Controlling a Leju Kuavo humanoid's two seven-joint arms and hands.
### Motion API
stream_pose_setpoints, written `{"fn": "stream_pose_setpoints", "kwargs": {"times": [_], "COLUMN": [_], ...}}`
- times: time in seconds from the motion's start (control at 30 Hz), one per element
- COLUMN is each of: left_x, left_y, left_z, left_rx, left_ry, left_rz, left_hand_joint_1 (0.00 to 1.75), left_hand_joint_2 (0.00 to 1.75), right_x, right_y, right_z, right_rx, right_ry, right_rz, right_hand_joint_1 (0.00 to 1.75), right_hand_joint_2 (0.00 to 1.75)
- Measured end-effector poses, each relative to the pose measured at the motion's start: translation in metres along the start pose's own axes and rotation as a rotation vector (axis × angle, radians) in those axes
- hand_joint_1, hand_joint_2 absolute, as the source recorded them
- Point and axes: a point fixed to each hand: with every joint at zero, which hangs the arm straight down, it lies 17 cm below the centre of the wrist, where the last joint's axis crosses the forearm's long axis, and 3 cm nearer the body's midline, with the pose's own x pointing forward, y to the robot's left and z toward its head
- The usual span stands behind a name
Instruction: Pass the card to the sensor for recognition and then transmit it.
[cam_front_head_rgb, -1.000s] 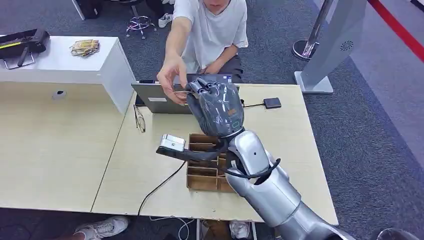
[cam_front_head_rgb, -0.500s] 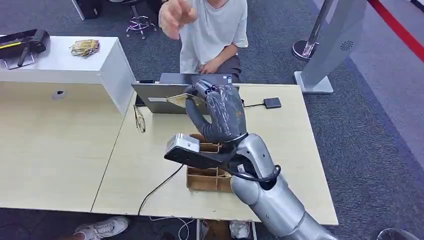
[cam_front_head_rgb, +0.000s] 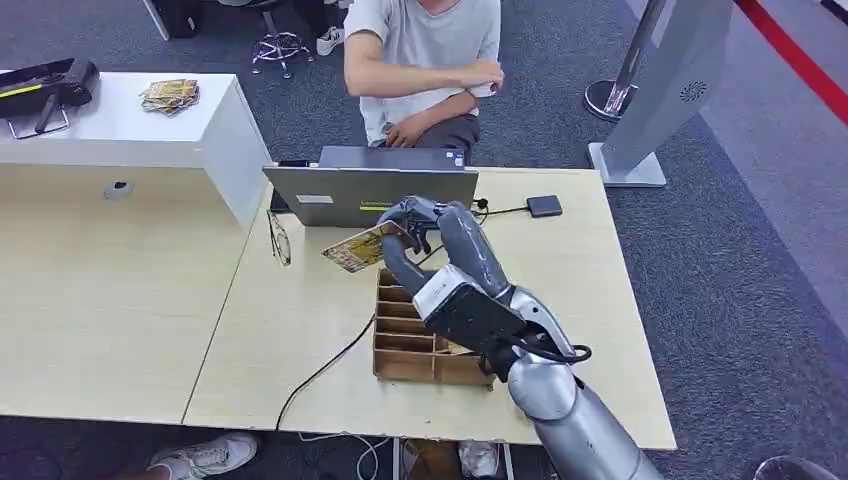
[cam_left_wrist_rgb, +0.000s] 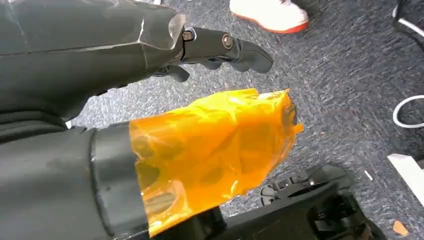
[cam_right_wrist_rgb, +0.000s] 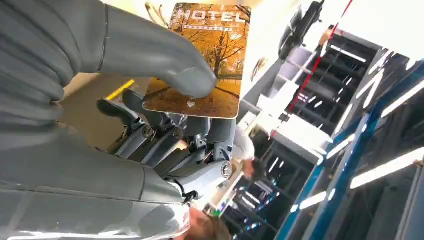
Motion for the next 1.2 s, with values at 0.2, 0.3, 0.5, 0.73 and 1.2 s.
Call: {"fn": "stream_pose_setpoints", "kwargs": {"times": [0.2,0.3,0.5,0.73,1.2], "left_x": [-0.003,-0.005,-0.01,-0.016,-0.018], "left_y": [0.0,0.0,0.001,0.001,0.003], "left_z": [0.0,0.0,0.001,0.001,0.001], "left_rx": [0.006,0.01,0.017,0.024,0.033], "left_ry": [0.005,0.005,0.016,0.028,0.035], "left_rz": [0.014,0.024,0.049,0.069,0.087], "left_hand_joint_1": [0.0,0.0,0.0,0.0,0.0], "left_hand_joint_2": [0.0,0.0,0.0,0.0,0.0], "right_x": [0.002,0.0,-0.008,-0.018,-0.029], "right_y": [0.006,0.009,0.015,0.012,0.015], "right_z": [0.015,0.026,0.046,0.066,0.111], "right_rx": [0.056,0.078,0.11,0.106,0.096], "right_ry": [-0.008,-0.005,0.021,0.056,0.116], "right_rz": [-0.232,-0.328,-0.465,-0.594,-0.854], "right_hand_joint_1": [1.75,1.75,1.75,1.75,1.75], "right_hand_joint_2": [1.75,1.75,1.75,1.75,1.75]}}
